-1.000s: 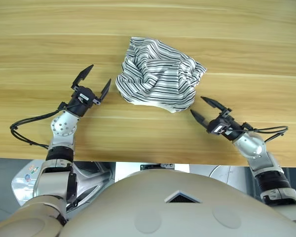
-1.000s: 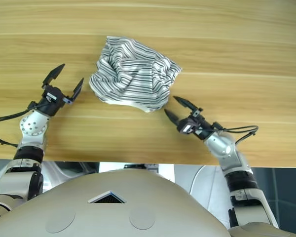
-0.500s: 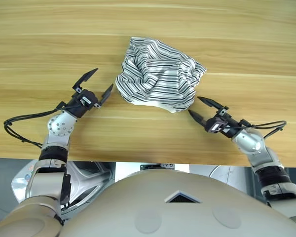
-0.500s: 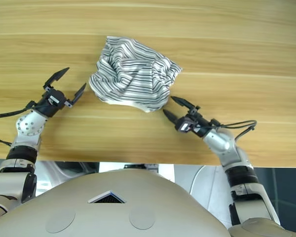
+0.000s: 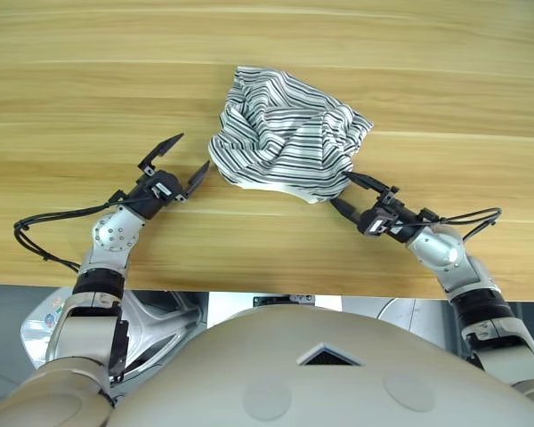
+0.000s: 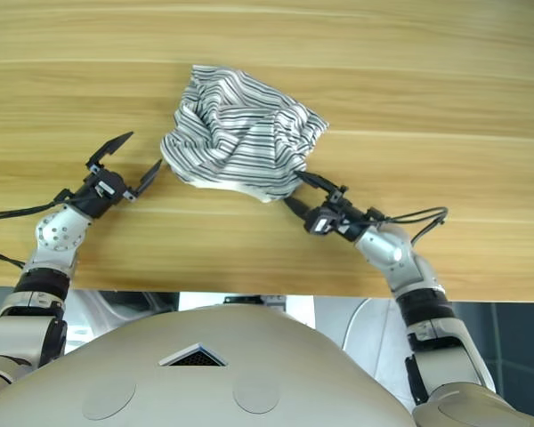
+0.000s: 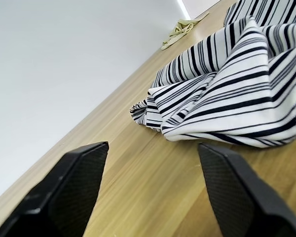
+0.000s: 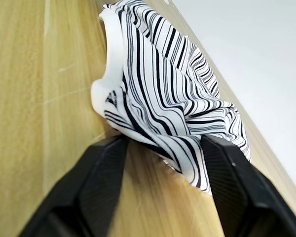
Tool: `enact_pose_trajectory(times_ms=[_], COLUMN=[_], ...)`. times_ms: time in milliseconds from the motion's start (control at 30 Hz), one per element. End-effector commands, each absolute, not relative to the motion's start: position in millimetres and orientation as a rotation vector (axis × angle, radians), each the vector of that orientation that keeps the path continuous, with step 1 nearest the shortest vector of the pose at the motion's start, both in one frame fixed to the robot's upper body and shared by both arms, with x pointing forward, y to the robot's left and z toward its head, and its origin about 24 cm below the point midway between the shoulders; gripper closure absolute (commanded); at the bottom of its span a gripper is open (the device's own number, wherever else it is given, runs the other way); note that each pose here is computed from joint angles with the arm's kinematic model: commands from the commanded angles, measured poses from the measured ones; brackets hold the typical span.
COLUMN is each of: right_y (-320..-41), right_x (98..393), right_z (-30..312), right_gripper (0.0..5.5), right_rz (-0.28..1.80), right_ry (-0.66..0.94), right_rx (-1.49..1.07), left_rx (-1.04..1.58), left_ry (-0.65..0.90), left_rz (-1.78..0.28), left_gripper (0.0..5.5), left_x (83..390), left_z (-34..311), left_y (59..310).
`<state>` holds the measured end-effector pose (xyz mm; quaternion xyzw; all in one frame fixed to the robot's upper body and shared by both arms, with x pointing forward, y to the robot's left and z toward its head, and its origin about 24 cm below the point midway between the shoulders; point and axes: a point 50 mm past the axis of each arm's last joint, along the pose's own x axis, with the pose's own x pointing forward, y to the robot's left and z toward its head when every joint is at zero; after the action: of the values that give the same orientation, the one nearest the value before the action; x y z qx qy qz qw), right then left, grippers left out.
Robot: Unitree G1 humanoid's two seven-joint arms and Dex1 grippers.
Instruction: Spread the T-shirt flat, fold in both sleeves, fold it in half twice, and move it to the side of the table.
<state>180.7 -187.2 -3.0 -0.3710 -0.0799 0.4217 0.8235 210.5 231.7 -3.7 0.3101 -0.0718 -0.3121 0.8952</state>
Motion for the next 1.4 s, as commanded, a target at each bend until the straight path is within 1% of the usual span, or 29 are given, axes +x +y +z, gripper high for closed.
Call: enact_pose_trajectory(times_ms=[33, 67, 133, 300, 433, 500, 633, 767, 833, 1000, 1100, 1233, 1267, 1333, 1400], right_y=[-192, -192, -194, -196, -196, -197, -196, -195, -194, -188, -185, -184, -184, -183, -182], right_x=[182, 183, 186, 192, 199, 200, 200, 202, 204, 217, 224, 224, 224, 225, 226], right_z=[-2, -2, -1, 2, 7, 8, 9, 10, 12, 38, 43, 45, 46, 47, 48], right_gripper=[3.54, 3.67, 4.10, 4.81, 5.46, 5.46, 5.46, 5.46, 5.46, 5.46, 5.46, 5.46, 5.46, 5.46, 5.46], right_rz=[0.871, 0.857, 0.831, 0.758, 0.692, 0.680, 0.674, 0.675, 0.673, 0.603, 0.605, 0.608, 0.609, 0.613, 0.611], right_ry=[-0.168, -0.169, -0.170, -0.189, -0.213, -0.216, -0.219, -0.225, -0.234, -0.360, -0.378, -0.387, -0.391, -0.397, -0.401], right_rx=[-0.796, -0.794, -0.792, -0.789, -0.771, -0.771, -0.766, -0.764, -0.763, -0.669, -0.666, -0.667, -0.667, -0.667, -0.666], left_rx=[0.658, 0.670, 0.705, 0.831, 0.902, 0.937, 0.989, 0.950, 0.923, 0.844, 0.805, 0.815, 0.848, 0.964, 1.008], left_ry=[-0.141, -0.140, -0.138, -0.082, -0.071, -0.053, -0.082, -0.183, -0.201, -0.183, -0.179, -0.150, -0.121, -0.047, -0.040], left_rz=[-0.653, -0.655, -0.662, -0.678, -0.693, -0.709, -0.806, -0.925, -0.967, -1.034, -1.041, -1.054, -1.052, -1.038, -1.016], left_gripper=[2.12, 2.12, 2.12, 2.12, 2.12, 2.12, 2.12, 2.12, 2.12, 2.12, 2.12, 2.12, 2.12, 2.12, 2.12], left_x=[211, 211, 211, 209, 210, 208, 205, 199, 195, 186, 182, 182, 184, 188, 189], left_z=[-4, -3, -1, -1, 2, 0, 0, 7, 7, -5, -10, -15, -19, -26, -21], left_y=[232, 233, 236, 247, 249, 250, 237, 210, 200, 182, 174, 172, 174, 184, 191])
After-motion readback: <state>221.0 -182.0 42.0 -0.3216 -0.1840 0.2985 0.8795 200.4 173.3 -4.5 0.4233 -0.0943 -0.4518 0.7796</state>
